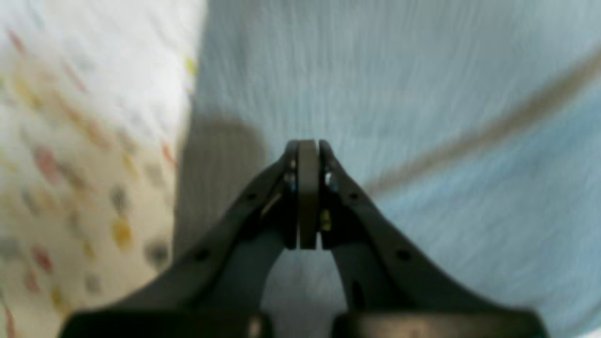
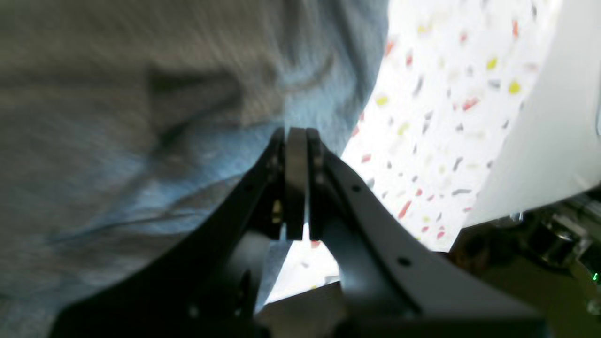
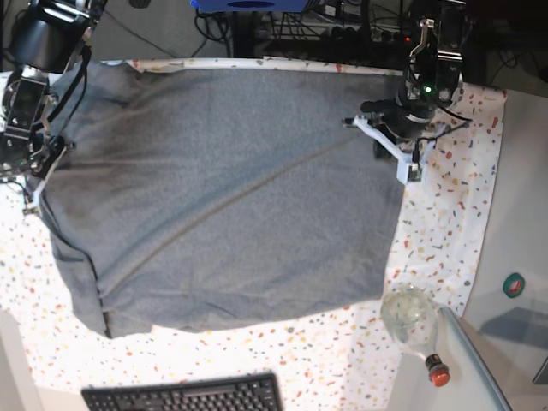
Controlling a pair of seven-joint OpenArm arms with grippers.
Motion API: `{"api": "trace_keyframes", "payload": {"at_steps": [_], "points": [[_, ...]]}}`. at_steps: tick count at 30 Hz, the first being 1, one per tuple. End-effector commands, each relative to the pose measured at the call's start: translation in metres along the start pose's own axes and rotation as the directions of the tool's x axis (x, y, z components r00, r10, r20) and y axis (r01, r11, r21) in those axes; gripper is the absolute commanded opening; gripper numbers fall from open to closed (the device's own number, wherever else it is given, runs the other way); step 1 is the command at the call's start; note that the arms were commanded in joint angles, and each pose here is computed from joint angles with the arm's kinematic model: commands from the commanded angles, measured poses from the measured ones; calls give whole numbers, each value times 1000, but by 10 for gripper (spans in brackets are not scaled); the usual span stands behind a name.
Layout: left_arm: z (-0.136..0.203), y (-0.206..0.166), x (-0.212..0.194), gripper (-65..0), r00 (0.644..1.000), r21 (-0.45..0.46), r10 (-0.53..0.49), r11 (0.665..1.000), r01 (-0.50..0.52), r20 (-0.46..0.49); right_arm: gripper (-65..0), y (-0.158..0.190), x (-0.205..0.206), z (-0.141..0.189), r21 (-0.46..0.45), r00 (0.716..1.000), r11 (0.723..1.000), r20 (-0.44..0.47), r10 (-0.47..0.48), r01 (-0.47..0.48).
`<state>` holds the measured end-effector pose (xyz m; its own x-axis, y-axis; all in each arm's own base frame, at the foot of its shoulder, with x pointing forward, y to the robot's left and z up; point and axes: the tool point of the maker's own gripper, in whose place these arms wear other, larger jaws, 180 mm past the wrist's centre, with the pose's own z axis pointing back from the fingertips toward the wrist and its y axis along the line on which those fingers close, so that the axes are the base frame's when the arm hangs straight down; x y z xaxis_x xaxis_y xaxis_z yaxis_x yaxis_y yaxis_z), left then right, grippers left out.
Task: Layout the t-shirt on the table in an organized manner, then fold the t-shirt properly
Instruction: 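Release the shirt corner and regrasp the shirt edge with the left gripper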
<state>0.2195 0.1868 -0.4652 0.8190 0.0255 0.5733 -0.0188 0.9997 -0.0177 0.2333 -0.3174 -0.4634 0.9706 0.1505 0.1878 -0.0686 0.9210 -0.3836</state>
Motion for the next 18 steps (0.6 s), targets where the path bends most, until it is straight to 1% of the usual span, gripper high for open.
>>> {"api": "trace_keyframes", "payload": {"at_steps": [1,3,6,8,9,11,13,15,18], "points": [[-3,8,3,-650,1000,25,-1,1000,1,-4,-650,-9,7,-2,-14,1000,1000,8,-4,4],[-15,9,-3,-650,999,32,19,999,-18,-33,-650,2,12,-15,34,1000,999,-20,-8,9],[-31,8,7,-650,998,32,39,999,-38,-39,-650,7,20,-33,86,1000,996,-25,-8,10],[-42,5,18,-650,998,29,56,998,-55,-35,-650,15,35,-42,131,1000,991,-14,-22,24],[-46,7,23,-650,998,32,59,998,-58,-33,-650,12,38,-46,143,999,989,-11,-39,40],[-56,6,41,-650,997,31,71,997,-71,-20,-650,14,57,-53,189,996,979,17,-82,78],[-66,0,59,-650,996,19,88,996,-88,-5,-650,2,74,-58,197,988,971,40,-148,137],[-74,-3,78,-650,995,14,100,995,-100,7,-650,-14,88,-63,168,972,963,65,-226,212],[-83,-15,103,-650,995,-9,95,995,-95,20,-650,-27,106,-66,157,954,953,110,-278,260]]}}
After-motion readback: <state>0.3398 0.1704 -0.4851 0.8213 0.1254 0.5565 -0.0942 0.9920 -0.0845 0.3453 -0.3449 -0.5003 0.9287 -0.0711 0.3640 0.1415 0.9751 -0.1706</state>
